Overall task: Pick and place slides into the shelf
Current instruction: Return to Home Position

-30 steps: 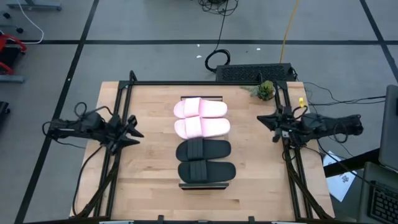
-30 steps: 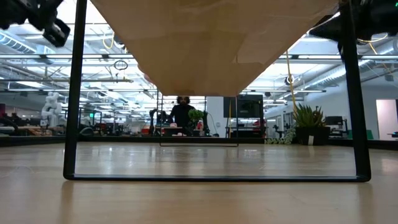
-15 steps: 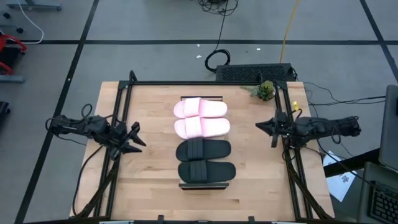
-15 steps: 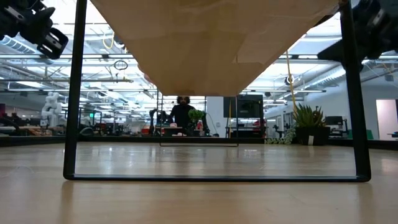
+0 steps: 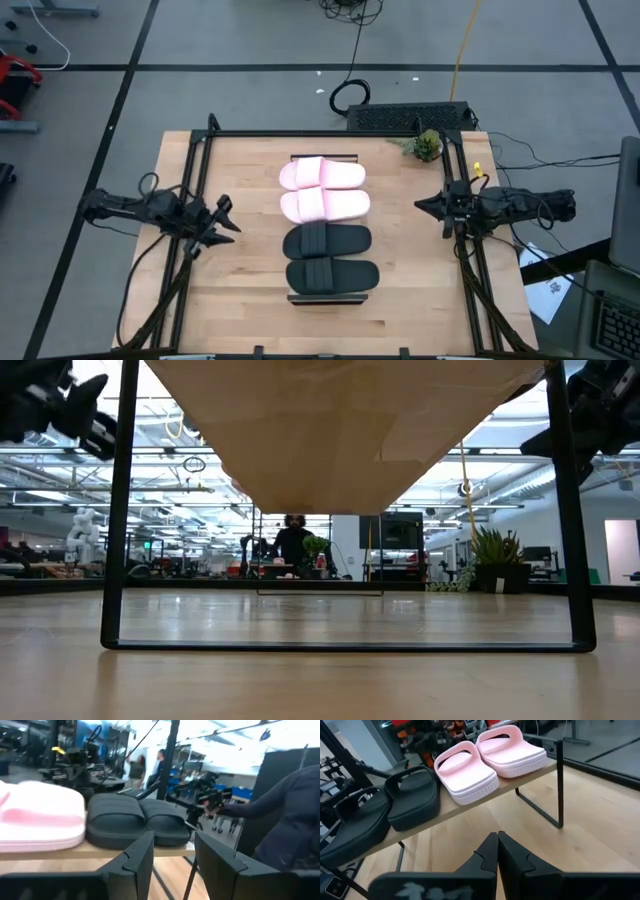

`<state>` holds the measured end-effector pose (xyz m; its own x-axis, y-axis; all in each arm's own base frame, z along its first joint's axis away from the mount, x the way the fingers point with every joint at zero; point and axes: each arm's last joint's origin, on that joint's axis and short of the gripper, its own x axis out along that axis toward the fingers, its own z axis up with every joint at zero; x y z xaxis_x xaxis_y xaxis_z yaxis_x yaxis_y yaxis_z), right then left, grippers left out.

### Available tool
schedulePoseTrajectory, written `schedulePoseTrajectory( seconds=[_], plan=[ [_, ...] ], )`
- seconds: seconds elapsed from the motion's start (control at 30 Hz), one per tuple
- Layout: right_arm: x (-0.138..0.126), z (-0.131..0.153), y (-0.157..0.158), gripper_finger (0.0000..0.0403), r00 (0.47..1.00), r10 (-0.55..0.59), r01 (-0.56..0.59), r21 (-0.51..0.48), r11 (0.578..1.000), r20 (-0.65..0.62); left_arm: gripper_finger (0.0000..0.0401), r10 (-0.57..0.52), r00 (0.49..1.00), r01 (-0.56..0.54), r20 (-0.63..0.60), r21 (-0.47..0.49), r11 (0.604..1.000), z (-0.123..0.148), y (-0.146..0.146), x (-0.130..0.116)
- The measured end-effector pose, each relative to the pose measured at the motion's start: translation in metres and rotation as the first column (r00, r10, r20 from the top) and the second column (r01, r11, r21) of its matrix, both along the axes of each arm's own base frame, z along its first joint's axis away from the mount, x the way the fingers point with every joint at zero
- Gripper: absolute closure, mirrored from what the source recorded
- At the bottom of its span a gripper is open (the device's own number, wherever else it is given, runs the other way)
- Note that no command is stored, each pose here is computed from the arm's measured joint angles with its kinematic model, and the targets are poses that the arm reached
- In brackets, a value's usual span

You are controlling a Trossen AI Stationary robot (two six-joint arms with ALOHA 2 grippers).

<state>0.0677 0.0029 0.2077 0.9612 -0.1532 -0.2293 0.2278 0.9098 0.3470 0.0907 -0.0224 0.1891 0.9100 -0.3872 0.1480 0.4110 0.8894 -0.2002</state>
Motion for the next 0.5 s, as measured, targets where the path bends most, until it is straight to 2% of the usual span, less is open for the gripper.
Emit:
schedulePoseTrajectory(
  seconds=[0.07,0.17,0.37,0.5],
  plan=[
    [0.001,0.000,0.000,0.0403,1.000,0.002,-0.002,-0.013,1.000,0.010,0.0256,-0.008,0.999,0.008,-0.033,-0.011,1.000,-0.011,-0.001,0.003],
    [0.001,0.000,0.000,0.0403,1.000,-0.001,0.001,-0.016,1.000,0.009,0.0256,0.006,0.998,-0.006,-0.057,-0.002,1.000,-0.010,0.000,0.002],
    [0.008,-0.009,0.001,0.0403,0.999,-0.018,0.020,-0.055,0.998,0.031,0.0256,0.027,1.000,-0.025,-0.011,0.114,0.993,-0.010,0.001,0.002],
    [0.014,-0.025,0.002,0.0403,1.000,-0.013,0.014,-0.087,0.996,0.017,0.0256,0.076,0.995,-0.066,-0.069,0.141,0.988,-0.017,0.004,0.004]
  ],
)
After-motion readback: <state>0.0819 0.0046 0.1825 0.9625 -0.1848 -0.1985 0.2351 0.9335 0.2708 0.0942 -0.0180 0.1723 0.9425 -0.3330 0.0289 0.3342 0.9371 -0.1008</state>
